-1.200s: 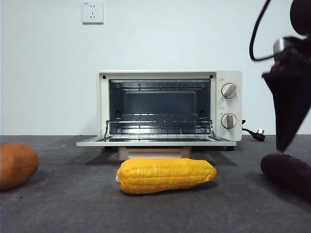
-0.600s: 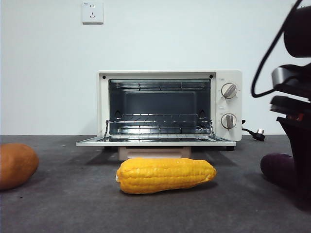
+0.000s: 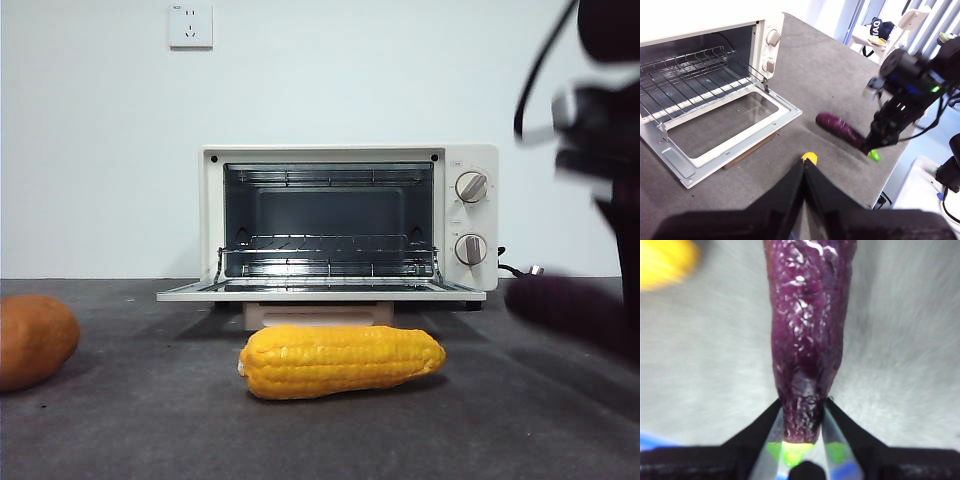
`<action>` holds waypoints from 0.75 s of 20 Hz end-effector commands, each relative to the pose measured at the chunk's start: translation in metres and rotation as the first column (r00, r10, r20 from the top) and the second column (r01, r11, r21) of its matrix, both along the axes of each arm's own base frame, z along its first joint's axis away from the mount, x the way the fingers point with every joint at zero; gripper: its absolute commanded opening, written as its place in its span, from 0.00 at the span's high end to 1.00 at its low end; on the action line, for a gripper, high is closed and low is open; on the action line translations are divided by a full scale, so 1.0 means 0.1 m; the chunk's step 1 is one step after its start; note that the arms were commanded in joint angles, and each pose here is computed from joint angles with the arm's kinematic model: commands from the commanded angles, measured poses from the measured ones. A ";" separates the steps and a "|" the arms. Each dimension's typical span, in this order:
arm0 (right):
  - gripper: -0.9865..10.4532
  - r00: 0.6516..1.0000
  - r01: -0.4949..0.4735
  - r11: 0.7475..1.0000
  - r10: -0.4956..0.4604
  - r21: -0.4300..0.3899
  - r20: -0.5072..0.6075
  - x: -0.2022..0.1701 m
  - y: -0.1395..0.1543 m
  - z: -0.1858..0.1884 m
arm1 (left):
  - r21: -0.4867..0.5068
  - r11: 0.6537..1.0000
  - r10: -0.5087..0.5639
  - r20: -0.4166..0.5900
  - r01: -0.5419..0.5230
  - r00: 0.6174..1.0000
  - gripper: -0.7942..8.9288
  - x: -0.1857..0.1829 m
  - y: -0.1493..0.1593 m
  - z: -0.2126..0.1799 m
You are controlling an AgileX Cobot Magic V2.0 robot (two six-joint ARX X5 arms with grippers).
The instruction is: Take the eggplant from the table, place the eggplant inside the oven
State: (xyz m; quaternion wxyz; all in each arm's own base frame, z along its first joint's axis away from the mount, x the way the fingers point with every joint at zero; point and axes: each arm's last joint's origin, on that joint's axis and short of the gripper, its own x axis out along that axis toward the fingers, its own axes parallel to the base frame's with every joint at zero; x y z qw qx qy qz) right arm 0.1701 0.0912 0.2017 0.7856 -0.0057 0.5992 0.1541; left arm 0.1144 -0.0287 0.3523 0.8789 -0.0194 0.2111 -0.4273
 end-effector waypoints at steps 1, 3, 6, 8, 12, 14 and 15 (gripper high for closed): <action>0.92 0.995 -0.085 0.996 0.084 0.021 0.063 -0.07 -0.03 0.28 | 0.004 1.000 -0.014 0.022 0.014 1.000 0.92 0.00 0.00 0.00; 0.92 0.989 -0.129 0.985 0.119 0.119 0.091 -0.15 -0.04 0.50 | 0.003 1.000 -0.014 0.034 0.013 0.999 0.92 0.01 0.00 0.01; 0.92 0.976 -0.213 0.923 0.188 0.320 0.107 -0.20 0.00 0.73 | 0.003 1.000 -0.014 0.036 0.014 0.999 0.92 0.01 -0.01 0.01; 0.92 0.970 -0.242 0.886 0.218 0.395 0.104 -0.20 0.03 0.79 | 0.003 1.000 -0.013 0.037 0.013 0.999 0.92 0.01 0.00 0.01; 0.92 0.965 -0.260 0.867 0.243 0.425 0.094 -0.14 0.10 0.76 | 0.005 1.000 -0.010 0.038 0.010 0.999 0.92 0.01 0.00 0.01; 0.92 0.958 -0.287 0.855 0.257 0.432 0.128 -0.04 0.19 0.72 | 0.007 1.000 -0.006 0.035 0.005 0.999 0.92 0.02 0.00 0.01; 0.92 0.958 -0.287 0.850 0.251 0.442 0.138 0.03 0.25 0.69 | 0.012 1.000 0.002 0.035 -0.003 0.999 0.92 0.02 0.00 0.01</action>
